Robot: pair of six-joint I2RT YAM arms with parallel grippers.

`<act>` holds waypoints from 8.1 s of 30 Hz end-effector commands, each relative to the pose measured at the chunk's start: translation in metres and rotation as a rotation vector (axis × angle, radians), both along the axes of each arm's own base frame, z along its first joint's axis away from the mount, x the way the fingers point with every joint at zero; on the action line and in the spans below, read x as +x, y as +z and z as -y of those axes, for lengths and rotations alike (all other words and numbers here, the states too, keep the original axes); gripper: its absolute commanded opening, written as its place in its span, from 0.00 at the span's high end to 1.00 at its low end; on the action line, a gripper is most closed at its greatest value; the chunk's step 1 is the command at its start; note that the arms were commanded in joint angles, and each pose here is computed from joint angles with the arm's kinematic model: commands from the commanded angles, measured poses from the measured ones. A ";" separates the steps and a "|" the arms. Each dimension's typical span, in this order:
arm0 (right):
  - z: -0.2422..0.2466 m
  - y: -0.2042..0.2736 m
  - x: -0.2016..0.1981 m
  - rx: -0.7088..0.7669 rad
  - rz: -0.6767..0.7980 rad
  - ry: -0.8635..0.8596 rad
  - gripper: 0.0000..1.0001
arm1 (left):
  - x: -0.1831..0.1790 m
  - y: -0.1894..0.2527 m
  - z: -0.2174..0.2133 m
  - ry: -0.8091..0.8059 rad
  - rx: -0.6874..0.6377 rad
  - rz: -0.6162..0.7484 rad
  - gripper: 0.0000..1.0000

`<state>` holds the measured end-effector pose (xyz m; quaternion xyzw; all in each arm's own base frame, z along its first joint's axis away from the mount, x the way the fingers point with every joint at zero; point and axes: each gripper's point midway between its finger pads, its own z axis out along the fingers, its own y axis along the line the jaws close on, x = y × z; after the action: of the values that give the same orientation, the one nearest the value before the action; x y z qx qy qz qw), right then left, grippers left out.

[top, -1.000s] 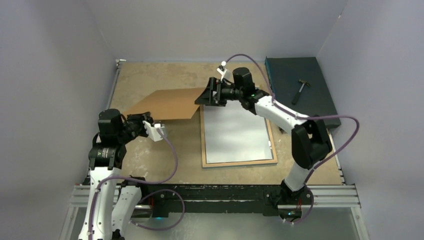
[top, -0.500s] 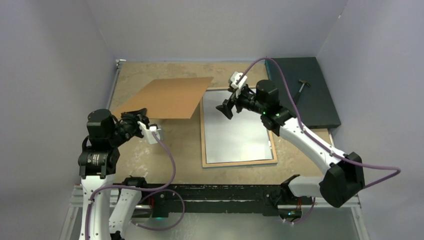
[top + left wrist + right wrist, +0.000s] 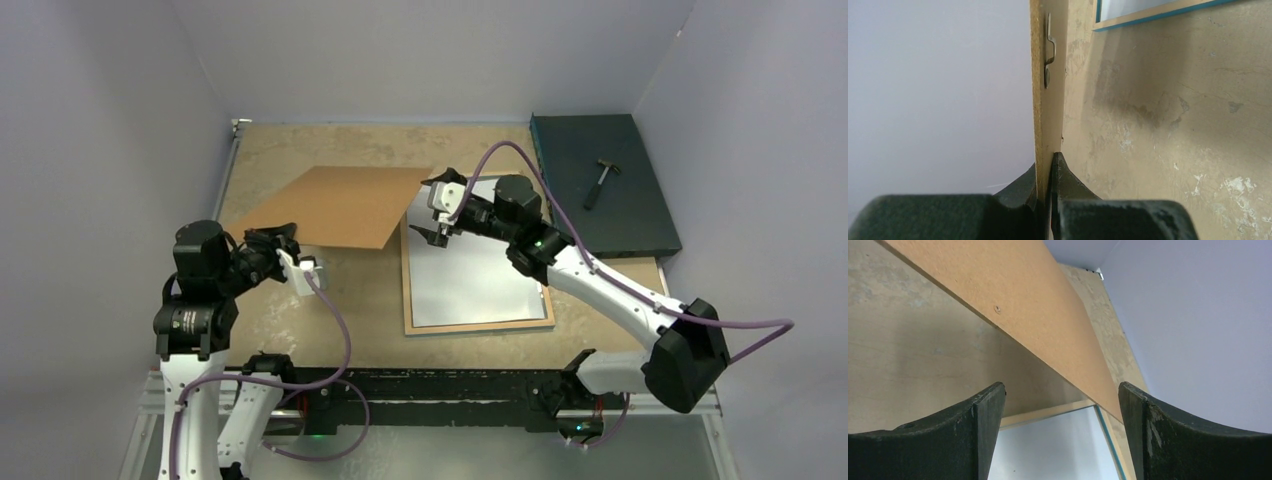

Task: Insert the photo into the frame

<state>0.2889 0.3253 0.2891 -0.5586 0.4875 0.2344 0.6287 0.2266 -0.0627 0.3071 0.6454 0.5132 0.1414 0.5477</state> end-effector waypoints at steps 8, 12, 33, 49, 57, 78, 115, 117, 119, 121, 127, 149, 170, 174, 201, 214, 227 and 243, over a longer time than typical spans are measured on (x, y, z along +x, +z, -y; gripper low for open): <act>-0.030 0.019 0.013 0.046 0.182 0.059 0.33 | -0.001 0.063 0.009 -0.069 0.020 0.224 1.00; -0.032 0.022 0.015 0.066 0.218 0.053 0.45 | -0.003 0.067 0.009 -0.064 0.018 0.232 1.00; -0.043 0.055 -0.009 0.203 0.161 0.121 1.00 | 0.009 0.100 0.007 -0.018 -0.079 0.329 0.59; -0.052 0.077 0.016 0.403 -0.400 -0.009 1.00 | 0.039 0.199 -0.029 0.267 -0.561 0.407 0.24; -0.038 0.077 0.054 0.535 -0.724 -0.078 1.00 | 0.074 0.206 -0.059 0.521 -0.747 0.245 0.20; 0.138 0.010 0.066 0.753 -1.448 -0.249 1.00 | 0.116 0.036 -0.062 0.759 -0.735 -0.236 0.27; 0.234 -0.100 0.094 0.791 -1.541 -0.597 1.00 | 0.132 -0.082 -0.029 0.698 -0.737 -0.559 0.40; 0.231 -0.102 0.094 0.780 -1.543 -0.598 1.00 | 0.133 -0.083 -0.030 0.703 -0.734 -0.559 0.41; 0.226 -0.103 0.095 0.770 -1.549 -0.594 1.00 | 0.133 -0.084 -0.031 0.707 -0.728 -0.558 0.41; 0.221 -0.106 0.094 0.761 -1.560 -0.585 1.00 | 0.133 -0.085 -0.031 0.709 -0.722 -0.554 0.41; 0.212 -0.111 0.097 0.751 -1.573 -0.576 1.00 | 0.133 -0.084 -0.032 0.710 -0.716 -0.546 0.41; 0.189 -0.142 0.102 0.676 -1.598 -0.594 1.00 | 0.133 -0.086 -0.035 0.719 -0.711 -0.535 0.42; 0.088 -0.183 0.068 0.663 -1.626 -0.655 1.00 | 0.133 -0.174 -0.046 0.839 -0.606 -0.696 0.43; 0.084 -0.205 0.073 0.562 -1.599 -0.739 1.00 | 0.132 -0.198 -0.042 0.850 -0.605 -0.748 0.44; 0.120 -0.210 0.087 0.169 -1.232 -1.183 0.06 | 0.116 -0.206 -0.038 0.831 -0.583 -0.752 0.47; 0.103 -0.186 0.083 0.147 -1.106 -1.191 0.16 | 0.117 -0.199 -0.039 0.833 -0.586 -0.743 0.47; 0.106 -0.232 0.064 0.093 -1.174 -1.221 1.00 | 0.121 -0.190 -0.039 0.831 -0.598 -0.723 0.48; 0.127 -0.298 0.039 -0.040 -1.234 -1.325 1.00 | 0.124 -0.186 -0.038 0.823 -0.607 -0.718 0.48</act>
<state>0.3452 0.2169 0.0306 0.0415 0.9483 0.1215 0.2903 0.3379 -0.0212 0.0978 0.2096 0.9050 -0.0402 0.3680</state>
